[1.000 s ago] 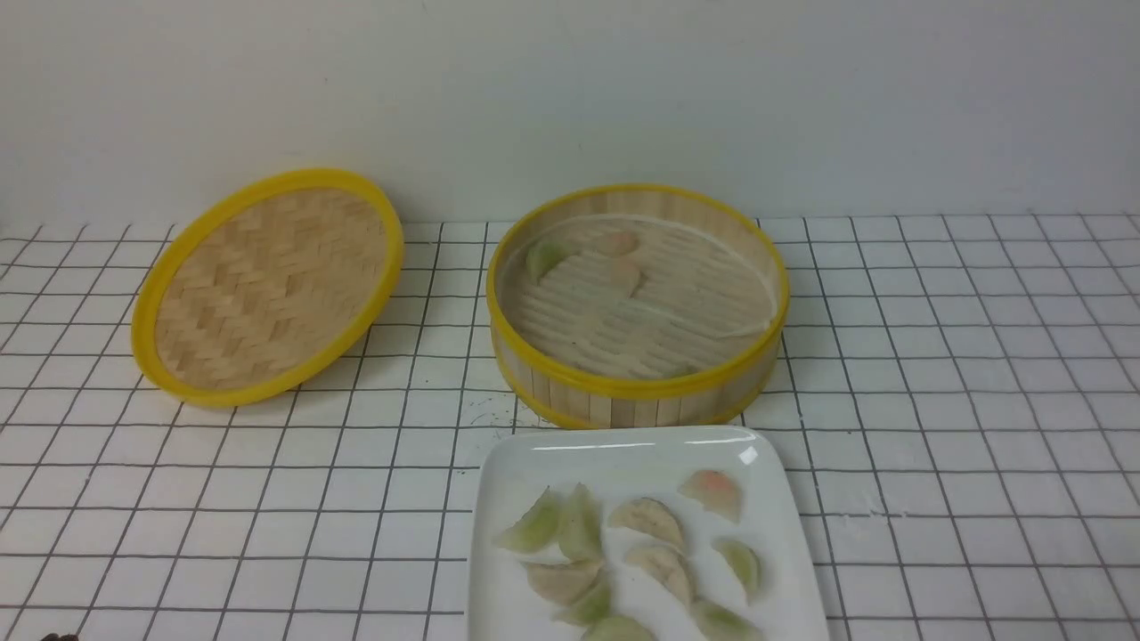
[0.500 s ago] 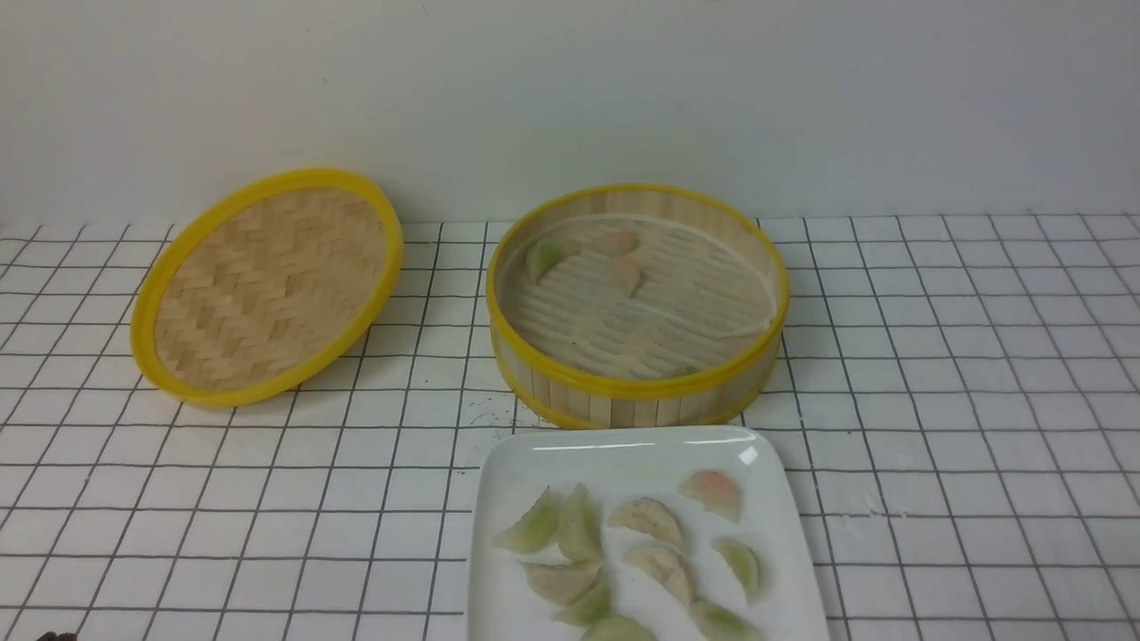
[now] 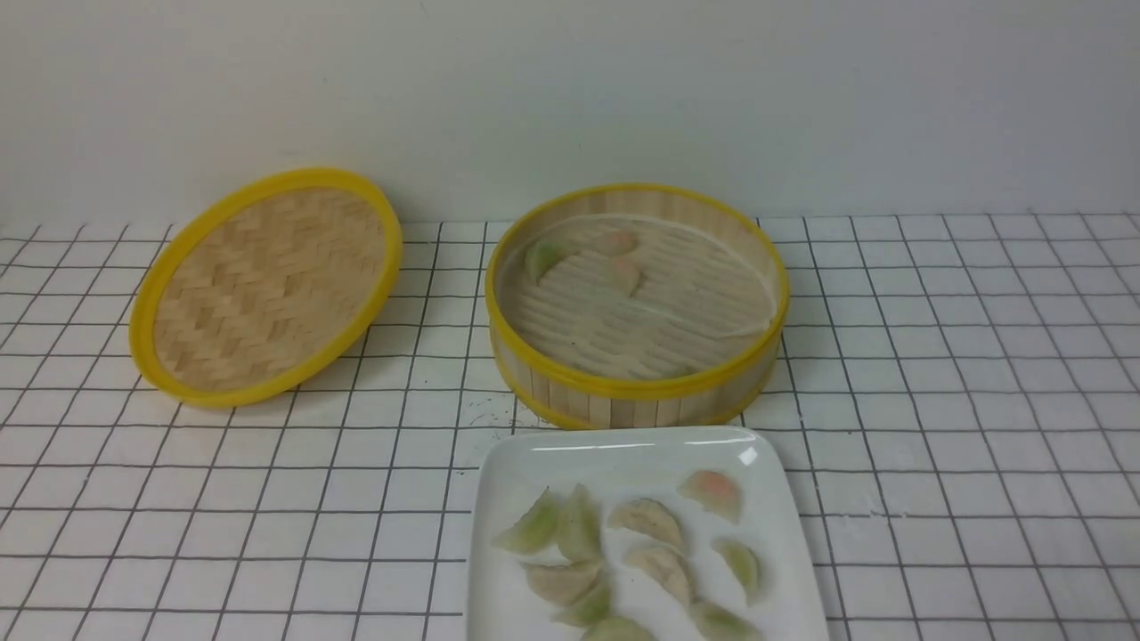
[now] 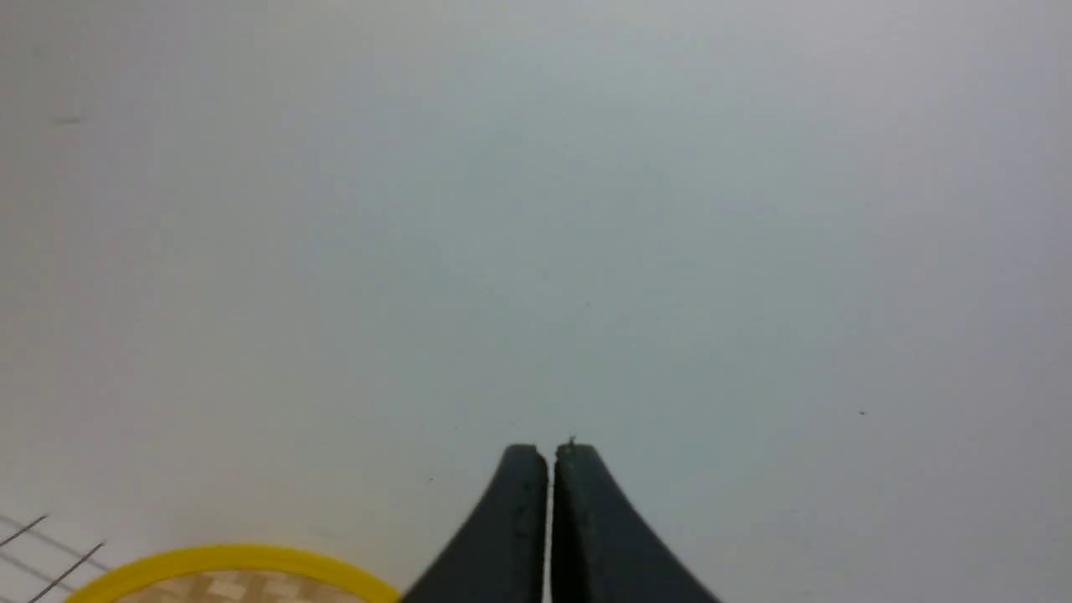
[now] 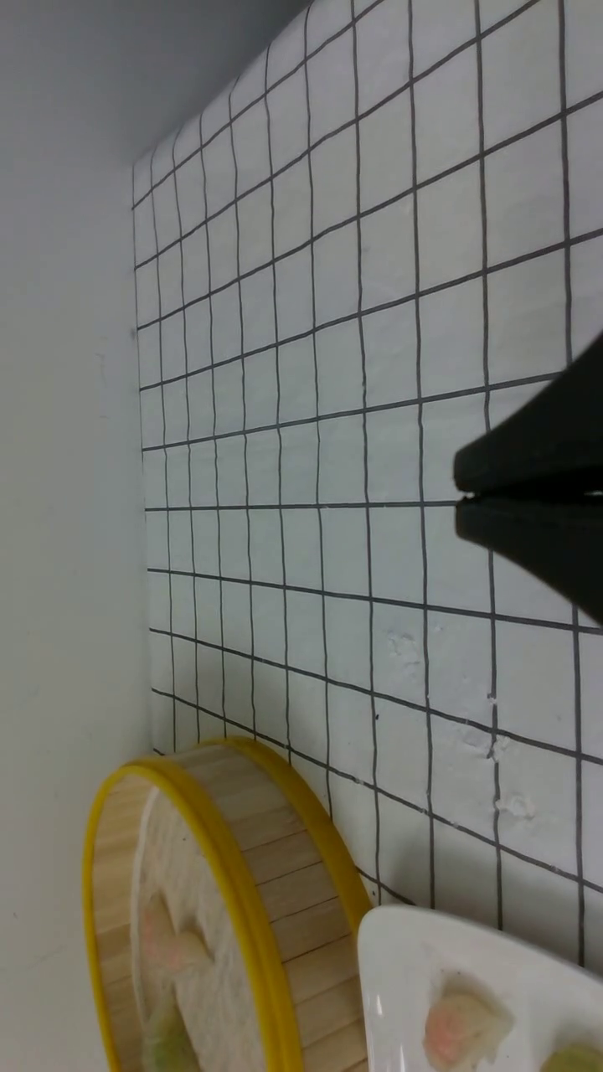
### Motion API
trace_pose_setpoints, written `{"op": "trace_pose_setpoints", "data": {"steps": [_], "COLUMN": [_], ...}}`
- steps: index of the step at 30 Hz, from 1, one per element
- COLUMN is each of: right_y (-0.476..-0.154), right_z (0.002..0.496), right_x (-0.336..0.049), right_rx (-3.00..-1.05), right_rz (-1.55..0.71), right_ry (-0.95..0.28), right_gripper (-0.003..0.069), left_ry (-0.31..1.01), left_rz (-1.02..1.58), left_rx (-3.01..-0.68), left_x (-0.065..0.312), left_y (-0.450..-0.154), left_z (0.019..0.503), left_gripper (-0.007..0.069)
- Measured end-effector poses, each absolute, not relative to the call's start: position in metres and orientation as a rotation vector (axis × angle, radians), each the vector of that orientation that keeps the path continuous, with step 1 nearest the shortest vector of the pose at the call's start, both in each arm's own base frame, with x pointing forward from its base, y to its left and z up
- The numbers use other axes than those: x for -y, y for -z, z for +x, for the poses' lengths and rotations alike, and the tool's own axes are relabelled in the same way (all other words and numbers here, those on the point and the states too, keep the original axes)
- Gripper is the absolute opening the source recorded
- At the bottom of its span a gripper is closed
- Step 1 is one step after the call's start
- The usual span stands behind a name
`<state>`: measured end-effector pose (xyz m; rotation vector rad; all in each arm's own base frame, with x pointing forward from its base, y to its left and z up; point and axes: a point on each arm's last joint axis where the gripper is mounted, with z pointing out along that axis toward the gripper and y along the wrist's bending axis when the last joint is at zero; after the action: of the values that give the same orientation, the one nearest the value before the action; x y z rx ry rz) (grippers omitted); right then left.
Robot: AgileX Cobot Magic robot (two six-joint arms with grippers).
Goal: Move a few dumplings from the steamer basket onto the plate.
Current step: Use the left arm to grab a dumpling from the steamer
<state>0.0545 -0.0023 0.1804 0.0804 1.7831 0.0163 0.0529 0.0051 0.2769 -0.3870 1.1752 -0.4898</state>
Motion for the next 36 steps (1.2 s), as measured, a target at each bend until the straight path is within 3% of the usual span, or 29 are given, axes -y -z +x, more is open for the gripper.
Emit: {"op": "trace_pose_setpoints", "data": {"steps": [5,9,10,12,17,18,22,26,29,36], "right_y": [-0.18,-0.18,-0.18,-0.18,-0.18,-0.18,-0.18,-0.18,-0.18,-0.18], "right_z": [0.055,0.055,0.055,0.055,0.055,0.055,0.055,0.055,0.055,0.055], "right_x": [0.002,0.002,0.002,0.002,0.002,0.002,0.002,0.002,0.002,0.002], "right_rx": [-1.783,-1.783,-1.783,-1.783,-1.783,-1.783,-1.783,-1.783,-1.783,-1.783], "right_rz": [0.08,0.08,0.08,0.08,0.08,0.08,0.08,0.08,0.08,0.08], "right_ry": [-0.016,-0.016,-0.016,-0.016,-0.016,-0.016,-0.016,-0.016,-0.016,-0.016], "right_gripper": [-0.0016,-0.0016,-0.0016,-0.0016,-0.0016,-0.0016,-0.0016,-0.0016,-0.0016,-0.0016], "left_ry": [0.445,0.392,0.365,0.367,0.411,0.382,0.238,0.137,0.131,0.125], "left_rz": [-0.243,-0.117,-0.007,0.107,0.28,0.328,0.46,0.573,0.628,0.704], "left_rx": [-1.649,-1.999,-2.201,-2.334,-2.577,-2.617,-2.619,-2.546,-2.472,-2.354], "left_x": [0.014,0.025,0.031,0.038,0.057,0.07,0.114,0.154,0.186,0.209], "left_y": [-0.358,-0.388,-0.39,-0.399,-0.383,-0.368,-0.349,-0.339,-0.326,-0.299], "left_z": [0.105,0.161,0.2,0.242,0.333,0.365,0.412,0.441,0.464,0.492], "left_gripper": [-0.0006,-0.0006,-0.0006,-0.0006,-0.0006,-0.0006,-0.0006,-0.0006,-0.0006,-0.0006]}}
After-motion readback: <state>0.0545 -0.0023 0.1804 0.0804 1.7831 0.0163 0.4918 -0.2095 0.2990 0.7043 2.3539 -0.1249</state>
